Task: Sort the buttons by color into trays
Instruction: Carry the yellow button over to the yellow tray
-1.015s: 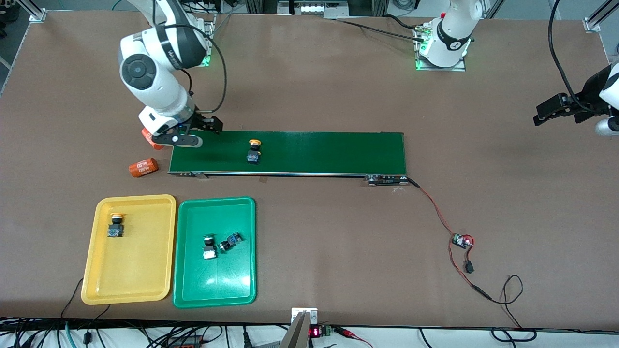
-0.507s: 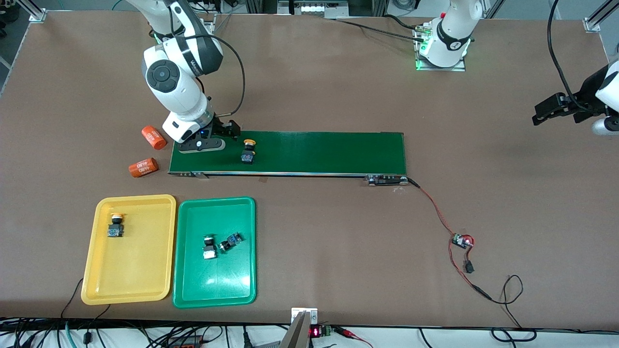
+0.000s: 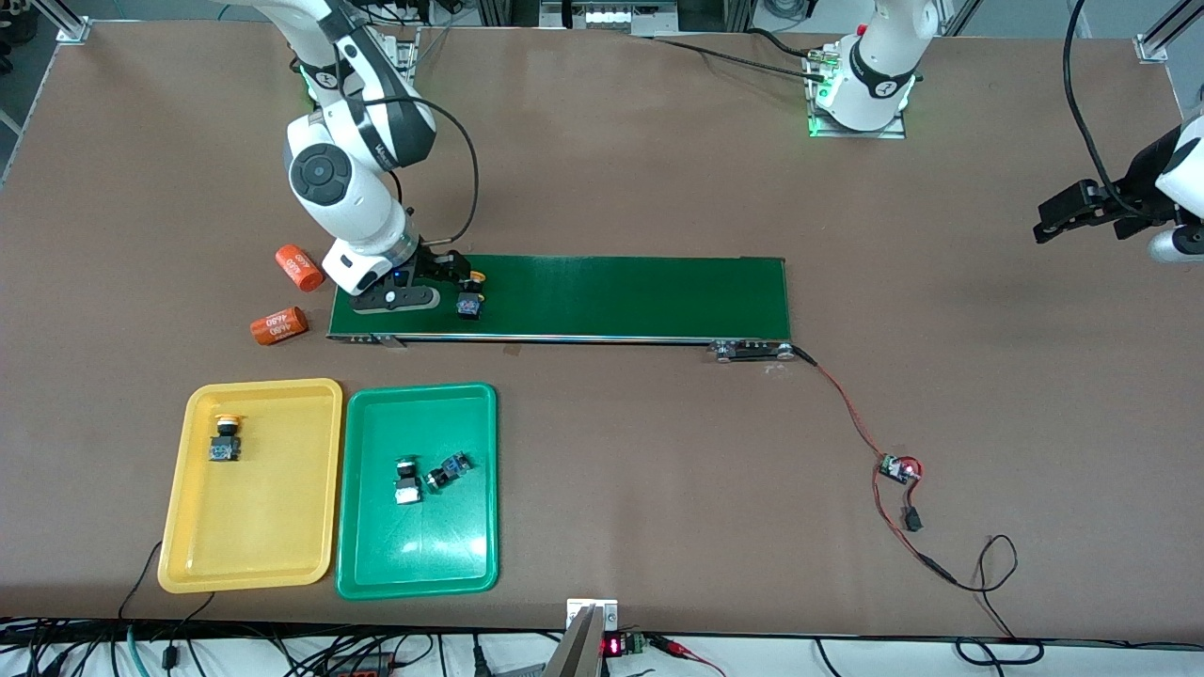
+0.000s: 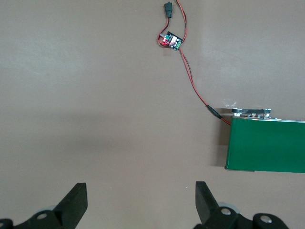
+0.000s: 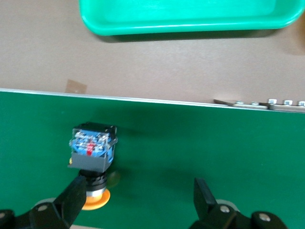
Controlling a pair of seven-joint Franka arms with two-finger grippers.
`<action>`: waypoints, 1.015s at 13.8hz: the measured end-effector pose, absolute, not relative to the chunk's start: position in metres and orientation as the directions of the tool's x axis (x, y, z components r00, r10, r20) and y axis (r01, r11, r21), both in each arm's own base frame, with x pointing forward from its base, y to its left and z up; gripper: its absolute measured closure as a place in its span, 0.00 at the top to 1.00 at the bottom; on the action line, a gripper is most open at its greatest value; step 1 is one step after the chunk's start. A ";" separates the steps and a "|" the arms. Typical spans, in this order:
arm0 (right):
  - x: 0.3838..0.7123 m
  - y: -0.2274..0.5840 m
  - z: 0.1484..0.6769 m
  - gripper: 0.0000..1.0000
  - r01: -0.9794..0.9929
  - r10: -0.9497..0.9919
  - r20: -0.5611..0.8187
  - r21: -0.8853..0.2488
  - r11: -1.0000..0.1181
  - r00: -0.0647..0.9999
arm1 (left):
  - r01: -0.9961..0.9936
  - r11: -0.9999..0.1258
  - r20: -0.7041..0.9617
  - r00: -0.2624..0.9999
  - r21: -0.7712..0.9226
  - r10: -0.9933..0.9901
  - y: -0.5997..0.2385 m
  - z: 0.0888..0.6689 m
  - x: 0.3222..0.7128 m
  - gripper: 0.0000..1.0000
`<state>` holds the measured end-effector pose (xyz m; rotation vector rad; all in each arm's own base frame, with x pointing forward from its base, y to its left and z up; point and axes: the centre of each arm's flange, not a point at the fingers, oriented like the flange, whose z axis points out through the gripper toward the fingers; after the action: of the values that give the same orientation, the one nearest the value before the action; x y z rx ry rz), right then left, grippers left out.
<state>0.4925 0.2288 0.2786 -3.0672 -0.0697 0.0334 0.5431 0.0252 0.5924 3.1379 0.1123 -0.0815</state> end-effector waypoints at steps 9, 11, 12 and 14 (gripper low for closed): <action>0.499 0.223 0.266 1.00 0.028 0.030 -0.024 -0.083 -0.996 0.999 | 0.077 -0.997 -0.057 0.995 -0.001 0.077 0.028 0.592 0.542 1.00; 0.499 0.224 0.266 1.00 0.028 0.030 -0.023 -0.083 -0.996 0.999 | 0.083 -0.997 -0.059 0.995 -0.001 0.082 0.031 0.591 0.542 1.00; 0.499 0.224 0.266 1.00 0.028 0.030 -0.024 -0.083 -0.996 0.999 | 0.085 -0.996 -0.059 0.995 -0.001 0.085 0.032 0.591 0.542 1.00; 0.498 0.224 0.262 1.00 0.030 0.032 -0.028 -0.083 -0.996 0.999 | 0.090 -0.996 -0.060 0.994 -0.001 0.090 0.035 0.591 0.542 1.00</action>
<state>0.4984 0.2240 0.2623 -3.0586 -0.0471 0.0444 0.5418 0.0346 0.5909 3.1355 0.1411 -0.0939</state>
